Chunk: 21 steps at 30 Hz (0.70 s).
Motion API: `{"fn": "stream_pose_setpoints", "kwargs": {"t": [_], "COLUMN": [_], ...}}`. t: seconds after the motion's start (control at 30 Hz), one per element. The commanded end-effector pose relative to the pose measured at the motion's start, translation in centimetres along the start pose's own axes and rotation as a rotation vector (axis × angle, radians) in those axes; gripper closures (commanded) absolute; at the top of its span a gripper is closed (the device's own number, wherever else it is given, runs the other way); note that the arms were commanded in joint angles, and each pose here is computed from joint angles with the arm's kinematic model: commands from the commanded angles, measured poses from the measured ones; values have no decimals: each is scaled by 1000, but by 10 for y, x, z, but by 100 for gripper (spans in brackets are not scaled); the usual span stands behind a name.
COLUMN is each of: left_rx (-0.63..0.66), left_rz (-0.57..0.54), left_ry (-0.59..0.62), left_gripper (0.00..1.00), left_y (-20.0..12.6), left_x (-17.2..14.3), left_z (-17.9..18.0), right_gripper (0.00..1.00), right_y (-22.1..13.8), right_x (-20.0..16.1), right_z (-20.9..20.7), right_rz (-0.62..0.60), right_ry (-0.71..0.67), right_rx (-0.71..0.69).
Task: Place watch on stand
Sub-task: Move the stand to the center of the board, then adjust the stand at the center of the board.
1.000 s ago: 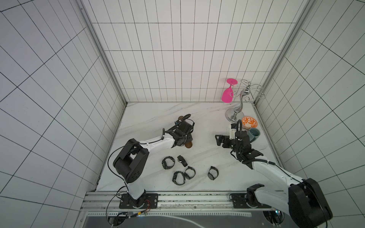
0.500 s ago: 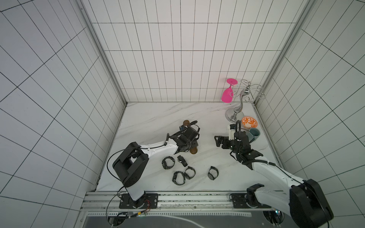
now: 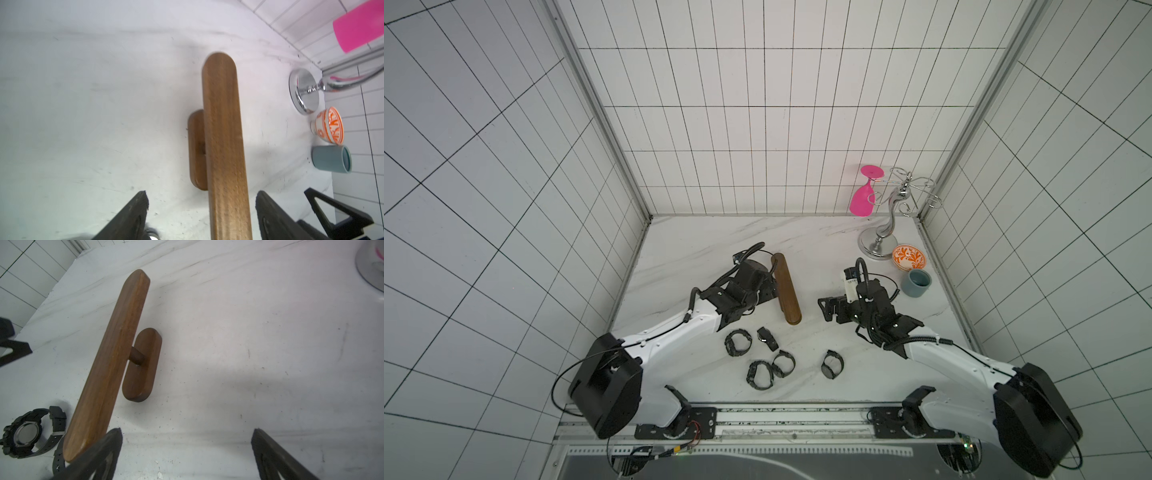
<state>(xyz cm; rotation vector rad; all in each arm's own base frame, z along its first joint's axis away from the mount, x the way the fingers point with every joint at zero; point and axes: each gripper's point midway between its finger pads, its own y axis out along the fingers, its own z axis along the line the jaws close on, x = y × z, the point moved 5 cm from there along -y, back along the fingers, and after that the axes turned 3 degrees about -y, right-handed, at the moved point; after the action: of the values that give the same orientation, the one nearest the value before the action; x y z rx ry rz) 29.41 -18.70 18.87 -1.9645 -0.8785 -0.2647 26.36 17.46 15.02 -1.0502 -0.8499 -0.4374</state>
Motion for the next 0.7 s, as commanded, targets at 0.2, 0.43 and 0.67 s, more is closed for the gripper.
{"fn": "stream_pose_setpoints", "kwargs": {"t": [0.2,0.43,0.67], "left_rx": [69,86,92], "left_rz": [-158,-142,-125], "left_ry": [171,148,137], "left_gripper": [14,13,13], "left_y": [-29,-26,-21], "left_x": [36,32,33], "left_z": [43,60,68], "right_gripper": [0,1,0], "right_y": [13,43,60], "right_x": [51,34,23], "right_z": [86,109,107], "right_rz": [-1,116,182], "right_ry": [-213,-270,-274], "right_rx": [61,40,-13]}}
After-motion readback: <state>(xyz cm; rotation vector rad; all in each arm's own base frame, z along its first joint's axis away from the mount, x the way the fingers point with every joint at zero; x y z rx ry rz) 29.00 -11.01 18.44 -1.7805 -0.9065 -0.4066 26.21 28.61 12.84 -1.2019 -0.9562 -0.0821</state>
